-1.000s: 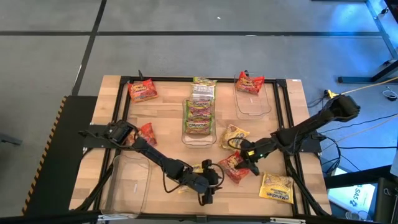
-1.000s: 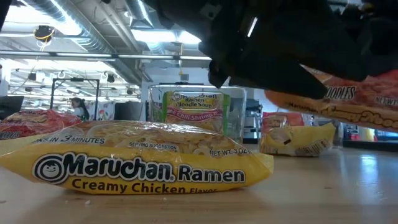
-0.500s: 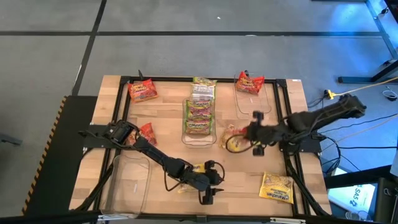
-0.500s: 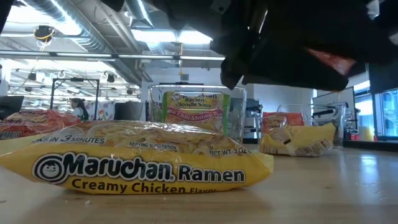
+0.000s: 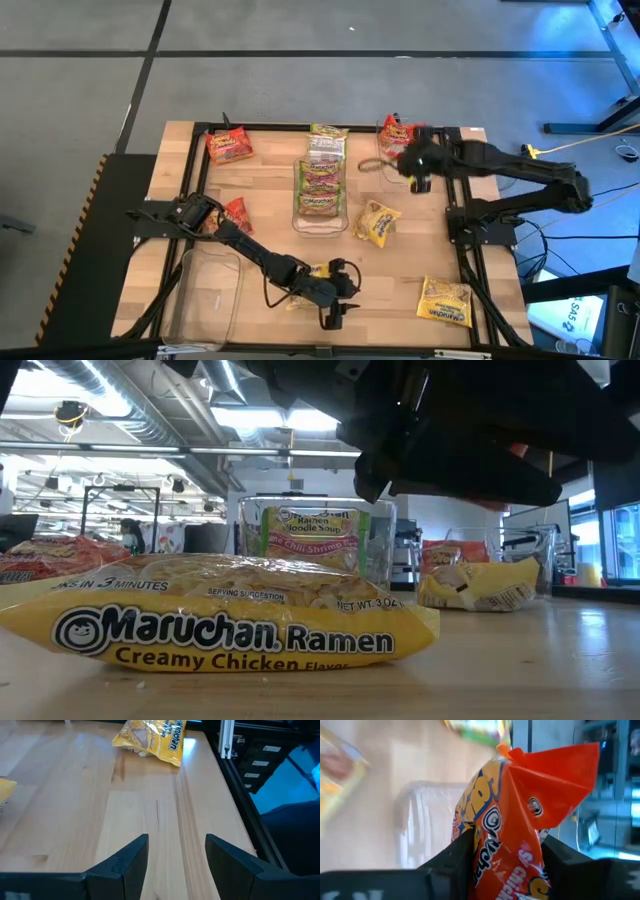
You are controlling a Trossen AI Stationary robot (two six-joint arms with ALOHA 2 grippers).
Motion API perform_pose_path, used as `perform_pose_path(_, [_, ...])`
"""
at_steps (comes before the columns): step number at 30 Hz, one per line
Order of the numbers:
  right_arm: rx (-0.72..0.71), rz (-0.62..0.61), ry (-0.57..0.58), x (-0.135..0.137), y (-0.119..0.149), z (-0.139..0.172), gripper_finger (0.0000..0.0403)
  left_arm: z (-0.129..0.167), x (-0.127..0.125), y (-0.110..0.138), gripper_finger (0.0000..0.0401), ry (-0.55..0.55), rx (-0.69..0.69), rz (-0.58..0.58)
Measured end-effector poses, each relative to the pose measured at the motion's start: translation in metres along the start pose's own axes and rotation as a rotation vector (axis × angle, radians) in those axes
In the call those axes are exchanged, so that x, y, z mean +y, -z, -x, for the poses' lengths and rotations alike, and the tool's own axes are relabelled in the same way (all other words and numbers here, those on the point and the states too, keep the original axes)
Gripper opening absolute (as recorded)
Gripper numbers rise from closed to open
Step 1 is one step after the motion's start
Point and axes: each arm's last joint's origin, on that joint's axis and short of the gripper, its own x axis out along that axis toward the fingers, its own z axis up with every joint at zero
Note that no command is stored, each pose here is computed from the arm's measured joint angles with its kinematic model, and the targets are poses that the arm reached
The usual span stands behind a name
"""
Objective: Sort Maruchan noodles
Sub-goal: Put the bottom orange noodle pack into the top right transparent bin
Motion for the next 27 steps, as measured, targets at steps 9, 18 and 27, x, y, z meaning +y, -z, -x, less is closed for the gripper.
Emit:
perform_pose_path(9, [0.079,-0.098,-0.100,-0.048,0.021,-0.068,0.0138,0.000,0.001,-0.001,0.0190,-0.004,-0.005,-0.006])
perform_pose_path(18, [0.240,-0.098,-0.197,-0.063,0.043,-0.131,0.0138,-0.001,0.003,-0.001,0.0190,-0.005,-0.005,-0.021])
perform_pose_path(27, [0.253,-0.117,-0.351,-0.057,0.053,-0.170,0.0138,-0.001,0.004,-0.002,0.0190,-0.004,-0.004,-0.020])
